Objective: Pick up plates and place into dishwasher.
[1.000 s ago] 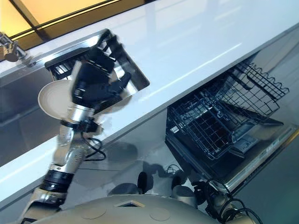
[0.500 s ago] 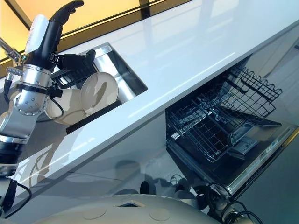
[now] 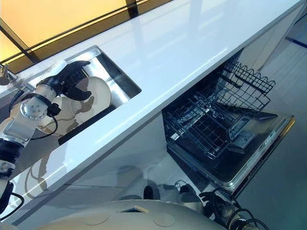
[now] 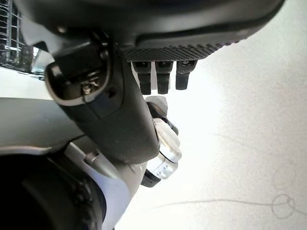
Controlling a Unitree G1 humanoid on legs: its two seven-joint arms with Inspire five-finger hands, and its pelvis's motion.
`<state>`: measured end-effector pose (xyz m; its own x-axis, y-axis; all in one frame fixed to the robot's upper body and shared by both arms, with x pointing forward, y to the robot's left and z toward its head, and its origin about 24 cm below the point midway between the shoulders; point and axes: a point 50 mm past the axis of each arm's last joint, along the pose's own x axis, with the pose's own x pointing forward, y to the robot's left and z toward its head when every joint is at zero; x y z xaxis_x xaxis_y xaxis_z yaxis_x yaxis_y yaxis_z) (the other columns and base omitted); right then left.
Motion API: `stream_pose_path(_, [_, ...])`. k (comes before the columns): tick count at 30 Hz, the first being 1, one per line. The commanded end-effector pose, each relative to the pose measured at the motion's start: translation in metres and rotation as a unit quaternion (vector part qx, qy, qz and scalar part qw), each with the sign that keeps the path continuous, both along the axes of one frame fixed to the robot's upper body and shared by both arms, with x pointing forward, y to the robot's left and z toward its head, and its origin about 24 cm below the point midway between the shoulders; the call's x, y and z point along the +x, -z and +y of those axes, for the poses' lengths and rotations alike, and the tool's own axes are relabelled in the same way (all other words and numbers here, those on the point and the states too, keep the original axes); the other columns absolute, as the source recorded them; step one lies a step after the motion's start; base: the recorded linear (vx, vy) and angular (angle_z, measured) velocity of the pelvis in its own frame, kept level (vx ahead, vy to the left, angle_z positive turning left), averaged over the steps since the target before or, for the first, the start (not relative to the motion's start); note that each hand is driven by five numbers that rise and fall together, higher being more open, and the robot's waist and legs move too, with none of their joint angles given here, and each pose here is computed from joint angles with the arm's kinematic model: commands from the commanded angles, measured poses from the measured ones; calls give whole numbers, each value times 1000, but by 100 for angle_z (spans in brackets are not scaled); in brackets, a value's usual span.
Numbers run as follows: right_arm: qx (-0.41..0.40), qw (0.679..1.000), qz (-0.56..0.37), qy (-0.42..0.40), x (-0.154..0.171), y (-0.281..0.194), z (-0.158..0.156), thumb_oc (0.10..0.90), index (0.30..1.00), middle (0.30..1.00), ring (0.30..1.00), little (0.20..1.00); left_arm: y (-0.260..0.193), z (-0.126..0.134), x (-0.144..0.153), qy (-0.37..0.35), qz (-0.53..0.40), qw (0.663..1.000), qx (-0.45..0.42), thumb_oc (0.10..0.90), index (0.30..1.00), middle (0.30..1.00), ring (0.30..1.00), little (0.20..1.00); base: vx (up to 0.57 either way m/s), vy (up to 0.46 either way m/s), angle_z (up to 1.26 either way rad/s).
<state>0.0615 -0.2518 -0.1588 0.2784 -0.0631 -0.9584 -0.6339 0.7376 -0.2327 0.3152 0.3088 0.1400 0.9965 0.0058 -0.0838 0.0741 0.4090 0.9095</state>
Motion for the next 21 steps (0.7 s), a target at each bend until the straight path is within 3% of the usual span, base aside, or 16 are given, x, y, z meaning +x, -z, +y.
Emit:
stream_pose_path(1, [-14,999,-33,-24,24,-9,-13,800,900,900,900,900,-110,18,14,-28,-153,988,25,800,900,900,900,900,17,75,-9])
stream_pose_path(14, [-16,998,-56,-36,41,-16,-18,800,900,900,900,900,-128,41,12,-74,-171,982,-23,800,900,900,900,900,-1,47,-2])
stream_pose_path(21, [-11,997,-66,-38,51,-19,-19,800,900,900,900,900,-119,20,21,25,-48,989,-135,800,900,900,900,900,-48,-20,1])
